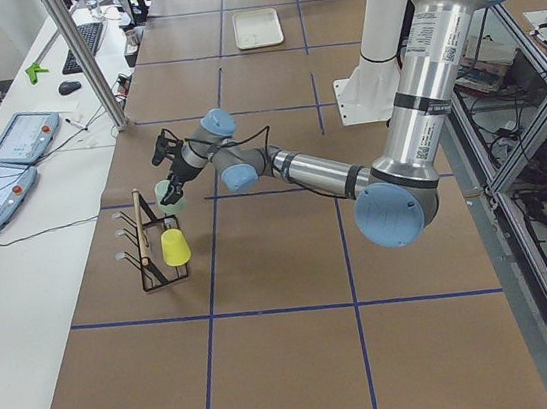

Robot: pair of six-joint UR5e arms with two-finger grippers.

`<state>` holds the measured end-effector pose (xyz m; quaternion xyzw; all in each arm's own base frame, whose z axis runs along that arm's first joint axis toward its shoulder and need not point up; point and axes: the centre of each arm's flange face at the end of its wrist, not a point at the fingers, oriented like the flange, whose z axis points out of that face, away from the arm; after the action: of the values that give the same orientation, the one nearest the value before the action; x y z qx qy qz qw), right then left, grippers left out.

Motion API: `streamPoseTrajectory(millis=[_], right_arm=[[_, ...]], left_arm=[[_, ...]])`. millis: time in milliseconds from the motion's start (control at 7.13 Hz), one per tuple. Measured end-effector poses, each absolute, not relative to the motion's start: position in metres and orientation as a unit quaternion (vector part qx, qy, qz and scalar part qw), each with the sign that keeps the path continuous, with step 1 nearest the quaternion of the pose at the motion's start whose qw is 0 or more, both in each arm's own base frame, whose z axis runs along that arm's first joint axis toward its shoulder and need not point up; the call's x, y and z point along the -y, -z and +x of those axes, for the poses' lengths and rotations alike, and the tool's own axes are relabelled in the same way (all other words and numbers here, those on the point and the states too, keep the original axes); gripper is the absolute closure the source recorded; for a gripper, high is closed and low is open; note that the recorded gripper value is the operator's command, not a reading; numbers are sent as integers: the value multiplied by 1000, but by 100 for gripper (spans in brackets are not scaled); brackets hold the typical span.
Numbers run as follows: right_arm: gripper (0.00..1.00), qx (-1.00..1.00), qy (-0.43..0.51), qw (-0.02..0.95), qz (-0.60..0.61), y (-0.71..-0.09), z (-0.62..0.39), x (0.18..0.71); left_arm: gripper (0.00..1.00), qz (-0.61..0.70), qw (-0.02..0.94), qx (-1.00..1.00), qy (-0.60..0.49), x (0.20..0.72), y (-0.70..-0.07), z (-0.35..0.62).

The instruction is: Left arm grabs green cup and hands to right arm on tray

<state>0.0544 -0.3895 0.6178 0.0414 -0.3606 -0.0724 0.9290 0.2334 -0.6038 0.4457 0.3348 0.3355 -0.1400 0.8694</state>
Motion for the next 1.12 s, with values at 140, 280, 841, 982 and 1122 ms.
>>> streamPoseTrajectory(millis=[140,280,841,982,1122], right_arm=[[0,361,72,929,41,-618,54,389],[0,361,72,929,41,-618,54,389],[0,363,74,927,50,-613,53,394],[0,380,69,921,55,-606,47,399],[0,405,58,911,60,-597,39,402]], left_arm=[[41,337,869,-336,136,601,-445,220],[41,340,870,-332,132,597,-441,206],[41,335,865,-334,165,580,-373,174],[41,320,853,-360,199,575,-370,184],[41,302,839,-393,225,566,-365,207]])
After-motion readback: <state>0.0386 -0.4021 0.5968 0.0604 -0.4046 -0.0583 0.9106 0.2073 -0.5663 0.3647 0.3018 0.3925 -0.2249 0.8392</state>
